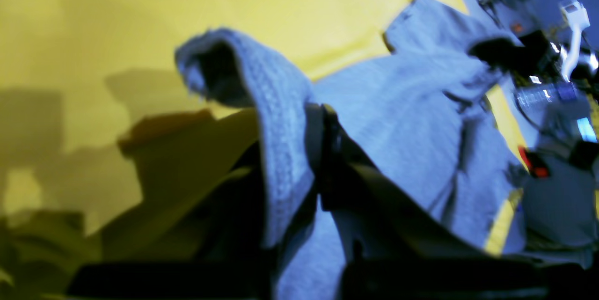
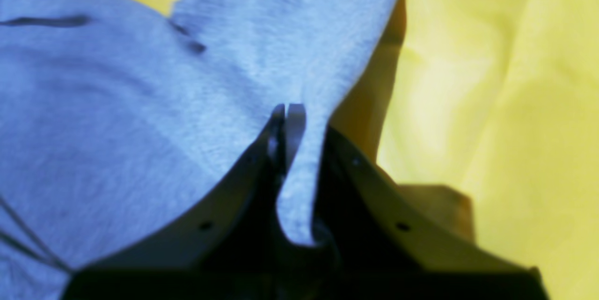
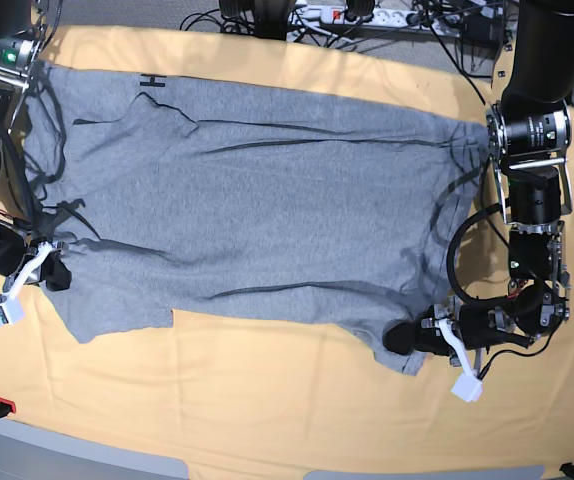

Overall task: Layout the t-shirt on the table in an organized manner, then fold the t-shirt properly
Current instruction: 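Lift the hem edge with both grippers and fold it toward the collar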

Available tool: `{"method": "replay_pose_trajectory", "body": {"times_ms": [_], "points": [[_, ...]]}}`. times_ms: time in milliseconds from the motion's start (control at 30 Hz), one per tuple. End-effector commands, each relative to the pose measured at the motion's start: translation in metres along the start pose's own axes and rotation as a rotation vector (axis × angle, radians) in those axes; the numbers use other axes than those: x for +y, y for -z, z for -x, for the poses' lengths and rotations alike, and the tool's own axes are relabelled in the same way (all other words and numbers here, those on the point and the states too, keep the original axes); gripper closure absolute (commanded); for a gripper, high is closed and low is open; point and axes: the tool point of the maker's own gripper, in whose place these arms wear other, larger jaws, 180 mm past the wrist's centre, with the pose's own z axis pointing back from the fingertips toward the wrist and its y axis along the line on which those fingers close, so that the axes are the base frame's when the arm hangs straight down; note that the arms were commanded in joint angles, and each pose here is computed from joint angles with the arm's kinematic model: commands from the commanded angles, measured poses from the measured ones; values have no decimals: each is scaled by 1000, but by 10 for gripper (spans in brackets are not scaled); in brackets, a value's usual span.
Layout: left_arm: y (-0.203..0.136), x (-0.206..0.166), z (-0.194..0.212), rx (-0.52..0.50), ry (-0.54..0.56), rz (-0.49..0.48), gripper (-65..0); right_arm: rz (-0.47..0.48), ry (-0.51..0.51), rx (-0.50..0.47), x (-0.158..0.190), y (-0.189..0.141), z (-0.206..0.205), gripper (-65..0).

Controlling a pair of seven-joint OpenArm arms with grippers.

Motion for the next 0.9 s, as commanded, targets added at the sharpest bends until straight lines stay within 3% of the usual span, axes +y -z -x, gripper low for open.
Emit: {"method": "replay_pose_trajectory", "body": {"times_ms": [0,200,500,733,867], "points": [[-14,-10,-35,-73,67,17,0,18,-35,-46,-9,-14,-22,0],[-35,-22,-45,-64,155,13,0,-34,-11,-53,-9,-30,-29,0],[-40,-12,-5,-34,90,14,0,-76,6,-40,-3,-32,-29,0],[-70,1,-14,-72,104,-43,0,73,-72,-75,-26,-26,-33,0],[-75,1,-17,-84,102,-39,0,105,-98,-83,-26,-18,-32,0]]}}
